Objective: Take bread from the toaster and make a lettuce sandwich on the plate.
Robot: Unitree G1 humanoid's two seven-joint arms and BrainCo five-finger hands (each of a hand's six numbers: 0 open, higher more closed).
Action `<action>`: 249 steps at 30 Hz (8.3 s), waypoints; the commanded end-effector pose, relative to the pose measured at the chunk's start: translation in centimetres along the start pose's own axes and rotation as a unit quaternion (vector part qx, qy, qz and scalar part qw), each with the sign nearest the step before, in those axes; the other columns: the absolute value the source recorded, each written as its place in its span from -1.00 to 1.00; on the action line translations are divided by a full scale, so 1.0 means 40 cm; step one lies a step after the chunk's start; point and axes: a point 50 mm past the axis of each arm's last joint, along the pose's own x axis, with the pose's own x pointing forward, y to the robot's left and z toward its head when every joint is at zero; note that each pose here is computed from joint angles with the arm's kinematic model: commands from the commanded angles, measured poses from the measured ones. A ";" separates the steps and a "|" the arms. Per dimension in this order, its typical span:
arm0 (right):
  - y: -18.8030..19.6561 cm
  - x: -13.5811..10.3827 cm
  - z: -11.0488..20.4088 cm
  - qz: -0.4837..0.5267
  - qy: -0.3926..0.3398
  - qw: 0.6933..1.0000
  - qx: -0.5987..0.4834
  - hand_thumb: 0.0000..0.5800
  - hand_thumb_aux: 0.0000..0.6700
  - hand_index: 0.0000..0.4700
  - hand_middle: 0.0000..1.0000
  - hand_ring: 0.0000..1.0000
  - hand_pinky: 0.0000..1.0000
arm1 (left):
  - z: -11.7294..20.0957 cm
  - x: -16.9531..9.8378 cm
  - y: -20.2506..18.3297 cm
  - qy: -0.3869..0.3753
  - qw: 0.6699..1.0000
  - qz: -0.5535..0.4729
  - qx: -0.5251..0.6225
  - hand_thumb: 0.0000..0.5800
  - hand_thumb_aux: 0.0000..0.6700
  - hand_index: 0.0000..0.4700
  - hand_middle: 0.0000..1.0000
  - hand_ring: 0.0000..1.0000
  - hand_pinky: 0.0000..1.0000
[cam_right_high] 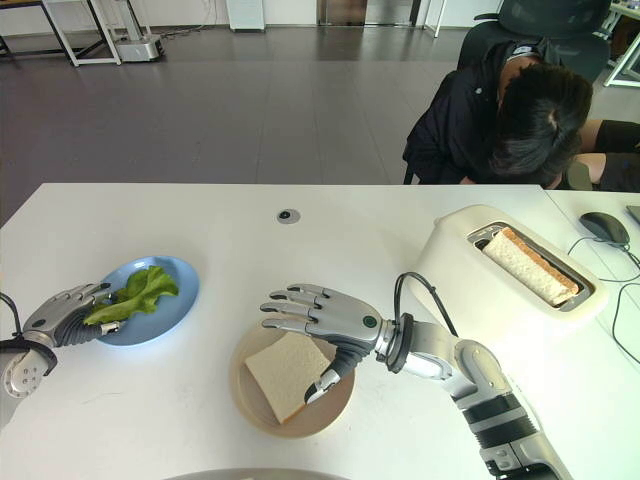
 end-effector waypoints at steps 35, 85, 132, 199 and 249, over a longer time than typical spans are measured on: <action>-0.056 -0.045 -0.132 -0.034 0.113 0.991 -0.070 -1.00 -1.00 -1.00 -1.00 -1.00 -1.00 | 0.427 -0.020 0.107 -0.393 0.899 0.100 -0.167 1.00 1.00 1.00 -1.00 -1.00 -1.00; -0.341 -0.512 -0.173 0.129 0.499 0.842 -0.157 -1.00 -1.00 -1.00 -1.00 -1.00 -1.00 | 0.461 -0.031 0.111 -0.487 0.815 0.119 -0.292 -1.00 -1.00 -1.00 -1.00 -1.00 -1.00; -0.469 -0.326 -0.112 -0.007 0.177 0.961 0.213 1.00 1.00 1.00 -1.00 -1.00 -1.00 | 0.394 -0.074 0.179 -0.483 0.789 0.211 -0.316 -1.00 -1.00 -1.00 -1.00 -1.00 -1.00; 0.049 0.173 -0.130 0.376 0.007 0.851 0.365 1.00 1.00 1.00 -1.00 -1.00 -1.00 | 0.492 -0.168 -0.020 -0.518 0.853 -0.057 0.036 -1.00 -1.00 -1.00 -1.00 -1.00 -1.00; 0.011 -0.178 -0.007 0.311 0.078 0.905 0.280 1.00 1.00 1.00 0.91 0.91 0.91 | 0.420 -0.128 0.055 -0.520 0.844 0.057 -0.119 1.00 1.00 1.00 1.00 1.00 1.00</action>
